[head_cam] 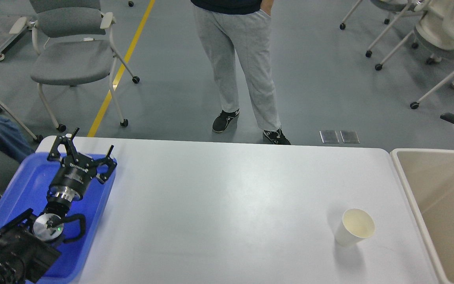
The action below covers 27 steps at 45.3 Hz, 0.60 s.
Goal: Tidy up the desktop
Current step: 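Move the right gripper out toward the beige bin and reorient it, then reach the right gripper sideways to the white paper cup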
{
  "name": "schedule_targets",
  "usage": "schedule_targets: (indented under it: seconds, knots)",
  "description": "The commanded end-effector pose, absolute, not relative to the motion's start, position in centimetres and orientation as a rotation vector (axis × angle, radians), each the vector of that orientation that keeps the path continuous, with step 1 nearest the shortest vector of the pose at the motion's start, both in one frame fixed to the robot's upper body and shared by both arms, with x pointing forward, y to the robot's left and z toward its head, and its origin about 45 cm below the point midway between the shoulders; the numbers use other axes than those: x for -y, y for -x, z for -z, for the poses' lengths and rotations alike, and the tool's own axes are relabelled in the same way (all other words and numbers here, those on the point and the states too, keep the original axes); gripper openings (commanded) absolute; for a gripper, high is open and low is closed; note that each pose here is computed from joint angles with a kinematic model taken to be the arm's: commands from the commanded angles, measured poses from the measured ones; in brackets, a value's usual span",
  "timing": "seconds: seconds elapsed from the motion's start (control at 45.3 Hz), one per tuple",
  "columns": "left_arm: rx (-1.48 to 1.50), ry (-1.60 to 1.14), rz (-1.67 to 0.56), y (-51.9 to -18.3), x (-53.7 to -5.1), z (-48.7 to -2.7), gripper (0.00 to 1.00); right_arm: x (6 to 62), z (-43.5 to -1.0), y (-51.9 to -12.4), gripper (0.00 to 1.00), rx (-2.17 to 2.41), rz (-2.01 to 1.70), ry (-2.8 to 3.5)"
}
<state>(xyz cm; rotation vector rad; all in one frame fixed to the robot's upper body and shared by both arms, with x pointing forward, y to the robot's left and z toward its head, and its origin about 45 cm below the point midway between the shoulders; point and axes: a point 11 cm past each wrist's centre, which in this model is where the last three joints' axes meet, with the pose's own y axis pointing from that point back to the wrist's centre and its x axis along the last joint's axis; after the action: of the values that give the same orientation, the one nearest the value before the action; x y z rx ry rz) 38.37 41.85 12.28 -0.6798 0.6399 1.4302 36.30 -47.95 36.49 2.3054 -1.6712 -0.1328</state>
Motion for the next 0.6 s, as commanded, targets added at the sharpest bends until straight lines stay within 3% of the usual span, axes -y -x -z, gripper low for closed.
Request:
schedule_targets:
  seconds: [0.0, 0.309, 0.574]
  knots:
    - [-0.64, 0.68, -1.43, -38.4, -41.9, -12.3, 1.0, 46.0, -34.3, -32.3, 1.0, 1.284, -0.097, -2.173]
    - [-0.64, 0.68, -1.43, -38.4, -41.9, -12.3, 1.0, 42.9, -29.9, -28.9, 1.0, 0.749, -0.37, -2.003]
    - [-0.64, 0.68, -1.43, -38.4, -41.9, -12.3, 1.0, 39.8, -25.7, -29.2, 1.0, 0.511, -0.513, -1.954]
